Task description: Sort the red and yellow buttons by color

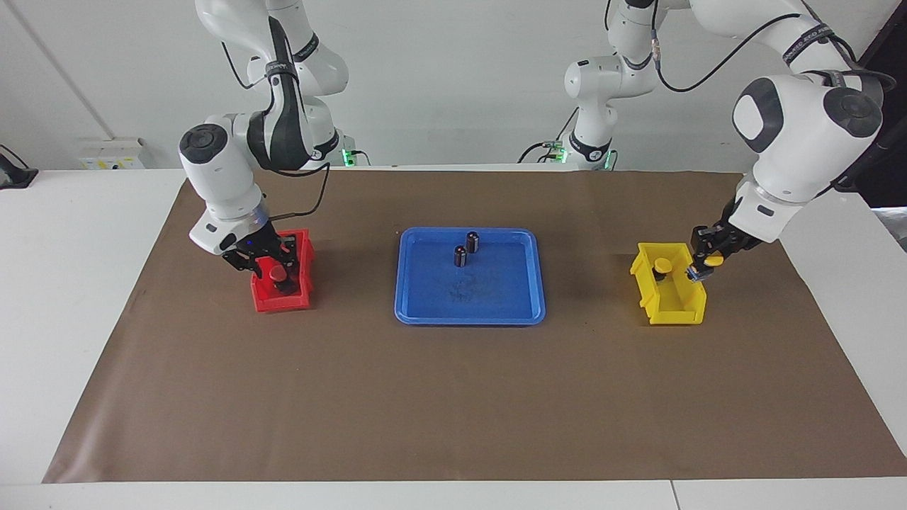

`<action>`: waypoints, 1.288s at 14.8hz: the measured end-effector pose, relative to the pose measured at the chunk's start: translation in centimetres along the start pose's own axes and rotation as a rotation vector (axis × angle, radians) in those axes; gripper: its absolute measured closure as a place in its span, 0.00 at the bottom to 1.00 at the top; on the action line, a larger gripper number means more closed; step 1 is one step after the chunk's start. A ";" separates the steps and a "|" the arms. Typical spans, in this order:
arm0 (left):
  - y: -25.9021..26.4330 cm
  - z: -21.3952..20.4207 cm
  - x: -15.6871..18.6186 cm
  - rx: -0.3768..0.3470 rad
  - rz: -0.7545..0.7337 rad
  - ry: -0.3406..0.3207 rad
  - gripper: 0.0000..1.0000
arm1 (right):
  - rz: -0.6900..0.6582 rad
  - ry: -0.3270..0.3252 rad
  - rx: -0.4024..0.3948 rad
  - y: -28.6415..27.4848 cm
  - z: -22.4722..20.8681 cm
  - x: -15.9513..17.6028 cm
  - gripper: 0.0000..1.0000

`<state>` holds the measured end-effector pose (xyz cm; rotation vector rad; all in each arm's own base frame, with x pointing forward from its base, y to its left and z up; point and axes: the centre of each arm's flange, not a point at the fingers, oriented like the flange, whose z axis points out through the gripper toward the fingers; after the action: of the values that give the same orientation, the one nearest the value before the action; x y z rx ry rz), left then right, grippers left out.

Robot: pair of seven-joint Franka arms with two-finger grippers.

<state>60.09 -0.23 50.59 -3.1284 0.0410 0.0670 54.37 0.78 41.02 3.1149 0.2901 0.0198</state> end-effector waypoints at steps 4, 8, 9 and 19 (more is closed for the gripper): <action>-0.8 4.0 -0.3 0.001 0.000 0.057 0.58 | 0.014 -0.014 0.016 0.5 -7.8 1.2 0.15; 0.2 6.3 -1.0 0.001 0.016 0.068 0.58 | 0.070 -0.019 0.025 0.7 -16.2 0.5 0.00; 0.2 6.5 -1.0 0.000 0.018 0.067 0.58 | 0.082 -0.020 0.025 0.8 -17.6 0.3 0.00; 0.7 10.2 -2.0 -0.001 0.026 0.059 0.58 | 0.203 -0.047 0.030 6.7 -21.4 -1.5 0.00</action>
<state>57.60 -0.79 40.52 -3.1307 0.0829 -0.0244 53.79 -5.79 62.54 3.1549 -0.0278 -0.0553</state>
